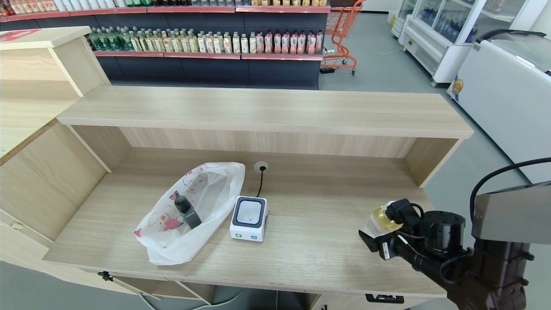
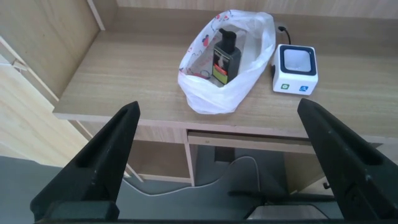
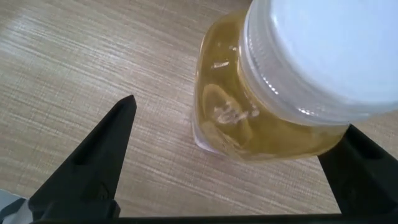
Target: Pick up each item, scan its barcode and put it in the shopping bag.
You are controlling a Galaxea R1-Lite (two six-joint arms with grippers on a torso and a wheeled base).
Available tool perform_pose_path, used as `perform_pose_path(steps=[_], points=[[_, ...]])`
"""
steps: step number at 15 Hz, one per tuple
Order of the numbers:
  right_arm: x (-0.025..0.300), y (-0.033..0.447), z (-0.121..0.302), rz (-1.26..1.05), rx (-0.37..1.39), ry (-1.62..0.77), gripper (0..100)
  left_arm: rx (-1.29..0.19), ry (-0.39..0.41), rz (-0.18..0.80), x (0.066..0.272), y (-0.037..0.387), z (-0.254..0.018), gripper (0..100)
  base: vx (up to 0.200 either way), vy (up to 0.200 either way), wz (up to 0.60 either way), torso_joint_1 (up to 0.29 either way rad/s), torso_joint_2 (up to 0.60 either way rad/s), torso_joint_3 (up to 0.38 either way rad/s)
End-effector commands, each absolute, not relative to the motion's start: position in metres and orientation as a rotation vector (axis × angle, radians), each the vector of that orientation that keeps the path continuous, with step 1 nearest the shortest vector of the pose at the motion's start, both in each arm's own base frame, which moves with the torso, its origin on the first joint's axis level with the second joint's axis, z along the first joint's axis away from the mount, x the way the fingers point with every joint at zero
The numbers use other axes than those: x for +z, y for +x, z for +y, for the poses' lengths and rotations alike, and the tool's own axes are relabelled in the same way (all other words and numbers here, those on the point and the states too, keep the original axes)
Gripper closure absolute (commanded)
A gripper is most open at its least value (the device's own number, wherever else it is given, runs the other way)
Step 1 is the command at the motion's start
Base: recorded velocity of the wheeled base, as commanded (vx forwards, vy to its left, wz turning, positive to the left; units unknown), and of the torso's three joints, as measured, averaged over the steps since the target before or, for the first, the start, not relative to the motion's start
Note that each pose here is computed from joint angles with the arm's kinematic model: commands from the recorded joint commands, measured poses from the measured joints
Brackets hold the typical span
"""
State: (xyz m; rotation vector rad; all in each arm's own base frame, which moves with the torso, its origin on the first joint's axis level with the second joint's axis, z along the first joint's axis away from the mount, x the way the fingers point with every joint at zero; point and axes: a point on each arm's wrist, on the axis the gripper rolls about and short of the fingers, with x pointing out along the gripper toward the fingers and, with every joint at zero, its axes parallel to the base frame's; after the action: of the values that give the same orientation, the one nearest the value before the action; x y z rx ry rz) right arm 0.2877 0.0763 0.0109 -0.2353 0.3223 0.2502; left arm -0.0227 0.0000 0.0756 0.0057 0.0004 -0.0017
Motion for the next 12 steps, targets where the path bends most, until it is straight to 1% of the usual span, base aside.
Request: perform_pose_path(steps=[1, 6, 12], points=[[0.005, 0.294, 0.078, 0.325, 0.252, -0.236, 0, -0.002, 0.006, 0.002, 0.076, -0.023, 0.000, 0, 0.000, 0.000, 0.00, 0.000, 0.00, 0.000], [0.003, 0.313, 0.084, 0.272, 0.252, -0.229, 0, -0.002, 0.006, 0.002, 0.076, -0.023, 0.000, 0, 0.000, 0.000, 0.00, 0.000, 0.00, 0.000], [-0.005, 0.323, 0.089, 0.248, 0.271, -0.273, 0, -0.002, 0.006, 0.002, 0.076, -0.023, 0.000, 0, 0.000, 0.000, 0.00, 0.000, 0.00, 0.000]])
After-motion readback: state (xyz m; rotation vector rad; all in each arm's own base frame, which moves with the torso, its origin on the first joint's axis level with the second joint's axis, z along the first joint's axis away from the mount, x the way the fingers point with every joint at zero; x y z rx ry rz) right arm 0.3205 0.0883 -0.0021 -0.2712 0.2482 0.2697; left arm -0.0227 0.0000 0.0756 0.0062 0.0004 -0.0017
